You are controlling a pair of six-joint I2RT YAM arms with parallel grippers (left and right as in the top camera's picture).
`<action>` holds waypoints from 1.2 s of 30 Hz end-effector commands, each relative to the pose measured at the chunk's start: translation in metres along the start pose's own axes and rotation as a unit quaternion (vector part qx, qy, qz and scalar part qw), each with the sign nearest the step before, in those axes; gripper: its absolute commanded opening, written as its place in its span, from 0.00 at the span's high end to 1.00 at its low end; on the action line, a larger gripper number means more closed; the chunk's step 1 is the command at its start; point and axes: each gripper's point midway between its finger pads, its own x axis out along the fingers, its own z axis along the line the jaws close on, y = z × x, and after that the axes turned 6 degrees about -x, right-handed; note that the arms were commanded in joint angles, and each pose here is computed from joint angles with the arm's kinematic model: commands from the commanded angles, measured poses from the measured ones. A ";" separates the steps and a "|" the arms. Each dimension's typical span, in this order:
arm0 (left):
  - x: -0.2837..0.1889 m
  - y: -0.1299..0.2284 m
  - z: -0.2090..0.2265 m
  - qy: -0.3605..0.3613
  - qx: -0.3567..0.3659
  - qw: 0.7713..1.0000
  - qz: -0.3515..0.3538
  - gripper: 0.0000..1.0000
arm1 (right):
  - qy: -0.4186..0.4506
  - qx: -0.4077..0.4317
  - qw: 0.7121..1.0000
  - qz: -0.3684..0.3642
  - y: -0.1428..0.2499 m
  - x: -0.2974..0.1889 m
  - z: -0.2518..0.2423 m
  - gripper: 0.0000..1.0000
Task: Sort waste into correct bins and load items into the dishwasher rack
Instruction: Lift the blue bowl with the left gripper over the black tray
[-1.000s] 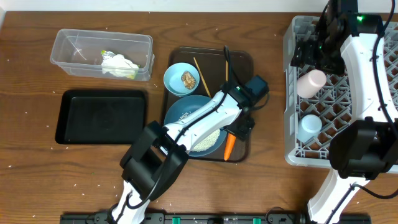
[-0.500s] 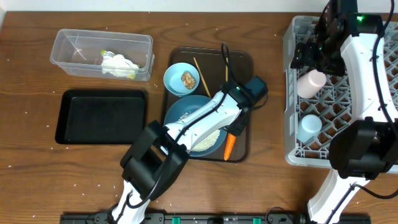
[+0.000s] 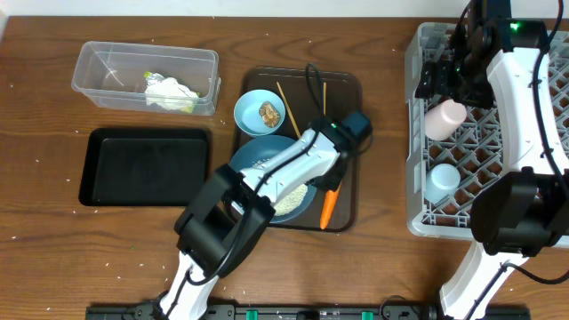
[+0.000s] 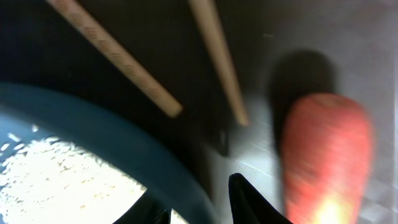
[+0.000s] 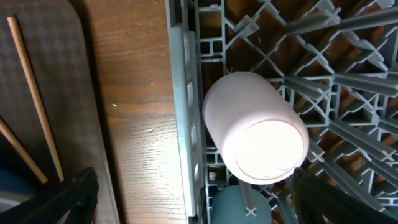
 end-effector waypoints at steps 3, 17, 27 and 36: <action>0.020 0.005 0.012 0.028 -0.043 0.997 0.050 0.71 | -0.004 -0.012 1.000 -0.011 -0.002 -0.009 0.004 0.09; 0.011 -0.002 0.022 0.055 -0.079 0.993 0.063 0.94 | -0.002 -0.018 1.000 -0.011 -0.003 -0.009 0.003 0.09; -0.051 0.003 0.030 0.069 -0.078 0.994 0.032 0.94 | -0.003 -0.017 1.000 -0.011 -0.003 -0.009 0.003 0.08; -0.117 -0.002 0.043 0.102 -0.089 0.990 -0.044 0.94 | -0.003 -0.017 1.000 -0.011 -0.003 -0.009 0.003 0.06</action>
